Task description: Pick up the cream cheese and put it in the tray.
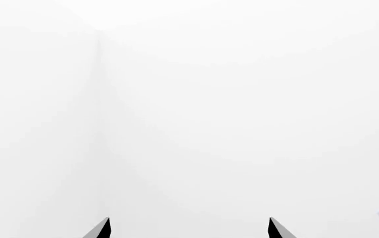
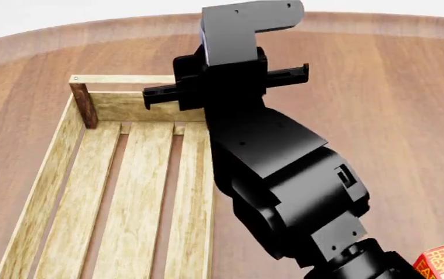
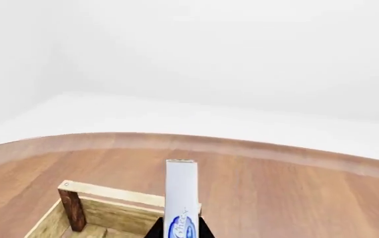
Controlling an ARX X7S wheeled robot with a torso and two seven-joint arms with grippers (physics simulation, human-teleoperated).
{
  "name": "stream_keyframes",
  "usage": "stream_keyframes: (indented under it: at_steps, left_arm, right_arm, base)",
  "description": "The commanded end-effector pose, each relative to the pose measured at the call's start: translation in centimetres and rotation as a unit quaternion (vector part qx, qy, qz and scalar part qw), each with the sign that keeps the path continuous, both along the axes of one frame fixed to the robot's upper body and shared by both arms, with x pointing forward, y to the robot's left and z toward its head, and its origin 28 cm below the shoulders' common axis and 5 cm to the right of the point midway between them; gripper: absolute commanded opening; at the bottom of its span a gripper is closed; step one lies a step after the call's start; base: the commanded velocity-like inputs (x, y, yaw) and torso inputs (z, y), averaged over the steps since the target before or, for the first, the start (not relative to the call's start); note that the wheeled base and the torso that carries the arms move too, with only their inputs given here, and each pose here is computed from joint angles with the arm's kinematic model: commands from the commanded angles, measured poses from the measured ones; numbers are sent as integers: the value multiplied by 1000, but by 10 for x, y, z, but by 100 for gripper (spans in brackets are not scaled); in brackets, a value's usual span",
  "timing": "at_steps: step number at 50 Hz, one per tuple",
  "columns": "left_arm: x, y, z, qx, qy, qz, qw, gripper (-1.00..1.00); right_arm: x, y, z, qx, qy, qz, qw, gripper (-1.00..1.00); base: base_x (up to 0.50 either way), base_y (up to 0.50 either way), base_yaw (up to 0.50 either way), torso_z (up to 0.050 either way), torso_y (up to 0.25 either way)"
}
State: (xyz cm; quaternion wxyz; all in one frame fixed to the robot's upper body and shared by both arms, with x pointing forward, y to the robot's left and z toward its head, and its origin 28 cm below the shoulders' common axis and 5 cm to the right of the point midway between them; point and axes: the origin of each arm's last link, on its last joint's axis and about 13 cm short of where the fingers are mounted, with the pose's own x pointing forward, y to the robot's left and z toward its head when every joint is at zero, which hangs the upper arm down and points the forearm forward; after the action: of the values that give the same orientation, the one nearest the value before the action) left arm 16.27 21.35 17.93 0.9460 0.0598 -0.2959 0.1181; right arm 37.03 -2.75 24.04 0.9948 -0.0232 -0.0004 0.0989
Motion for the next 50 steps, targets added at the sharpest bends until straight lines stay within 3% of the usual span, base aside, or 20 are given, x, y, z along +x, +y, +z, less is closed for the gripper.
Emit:
stream_keyframes:
  at_steps: [1,10,23,50]
  left_arm:
    - [3,4,-1,-14,9,10,1000,100]
    - [7,4,-4,-12,15,14,1000,100]
    - [7,5,-5,-10,17,18,1000,100]
    - [5,7,-4,-8,15,23,1000,100]
  right_arm:
    - [29,18,-6,1,15,52,999,-100]
    - [38,32,-25,-1,44,85,995,-100]
    - [29,40,-55,7,96,122,988,-100]
    - [16,42,-94,22,151,168,974,-100]
  base:
    - [0,0,0,0,0]
    - [0,0,0,0,1]
    - [0,0,0,1,1]
    - [0,0,0,0,0]
